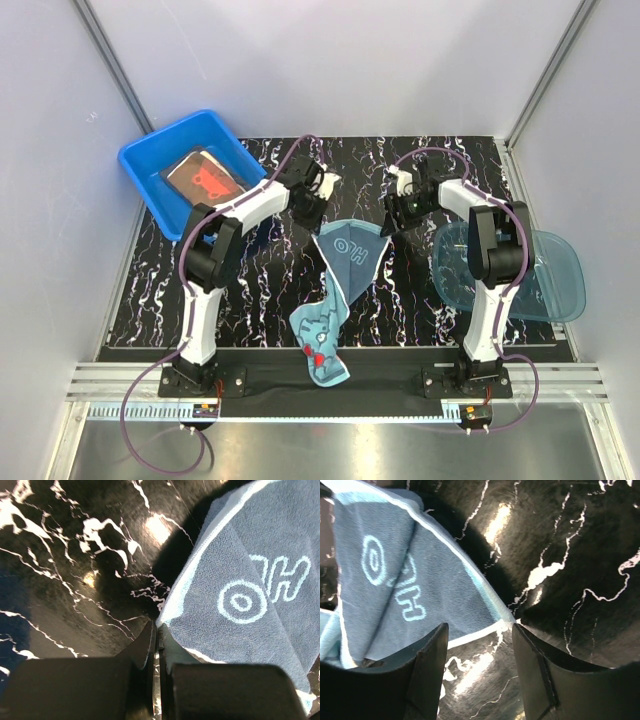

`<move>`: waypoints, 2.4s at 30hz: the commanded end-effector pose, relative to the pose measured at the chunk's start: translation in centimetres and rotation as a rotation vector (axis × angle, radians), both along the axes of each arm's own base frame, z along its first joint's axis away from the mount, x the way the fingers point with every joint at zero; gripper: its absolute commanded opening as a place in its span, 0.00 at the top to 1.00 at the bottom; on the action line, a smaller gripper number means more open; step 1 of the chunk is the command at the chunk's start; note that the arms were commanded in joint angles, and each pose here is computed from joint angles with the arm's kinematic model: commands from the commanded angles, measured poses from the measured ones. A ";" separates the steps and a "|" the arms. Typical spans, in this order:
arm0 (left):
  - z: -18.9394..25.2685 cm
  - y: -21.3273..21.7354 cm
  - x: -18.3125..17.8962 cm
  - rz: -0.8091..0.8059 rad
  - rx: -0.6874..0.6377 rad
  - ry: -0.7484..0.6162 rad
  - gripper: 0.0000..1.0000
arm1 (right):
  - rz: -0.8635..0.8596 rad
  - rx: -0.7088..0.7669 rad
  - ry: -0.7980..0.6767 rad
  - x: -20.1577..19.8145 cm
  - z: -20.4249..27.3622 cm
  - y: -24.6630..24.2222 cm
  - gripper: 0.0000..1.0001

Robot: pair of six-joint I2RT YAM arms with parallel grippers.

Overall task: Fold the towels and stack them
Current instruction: Flatten out the crumpled towel

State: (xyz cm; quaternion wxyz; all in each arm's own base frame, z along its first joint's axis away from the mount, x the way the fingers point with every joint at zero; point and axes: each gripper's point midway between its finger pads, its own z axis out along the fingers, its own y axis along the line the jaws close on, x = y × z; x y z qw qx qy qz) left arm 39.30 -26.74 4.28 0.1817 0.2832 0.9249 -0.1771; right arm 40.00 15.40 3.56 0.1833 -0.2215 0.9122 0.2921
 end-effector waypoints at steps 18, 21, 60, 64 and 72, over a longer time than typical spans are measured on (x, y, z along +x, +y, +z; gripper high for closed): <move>-0.8 -0.3 2.4 -0.014 -0.034 -0.021 1.00 | 0.054 -0.070 -0.005 1.6 -3.0 -0.1 0.41; -0.9 -0.1 2.4 -0.014 -0.028 -0.022 1.00 | 0.028 -0.093 -0.062 2.9 -2.4 -0.4 0.39; 34.7 1.6 -5.7 -0.050 -0.043 -0.771 1.00 | -0.216 -0.104 -0.930 -3.7 37.2 -4.2 1.00; 36.2 1.6 -10.4 -0.109 -0.068 -0.783 1.00 | -0.163 -0.054 -0.984 -8.6 38.8 -4.0 1.00; 38.1 3.4 -17.6 -0.157 -0.086 -0.820 1.00 | -0.098 0.071 -1.248 -19.2 44.1 -4.6 1.00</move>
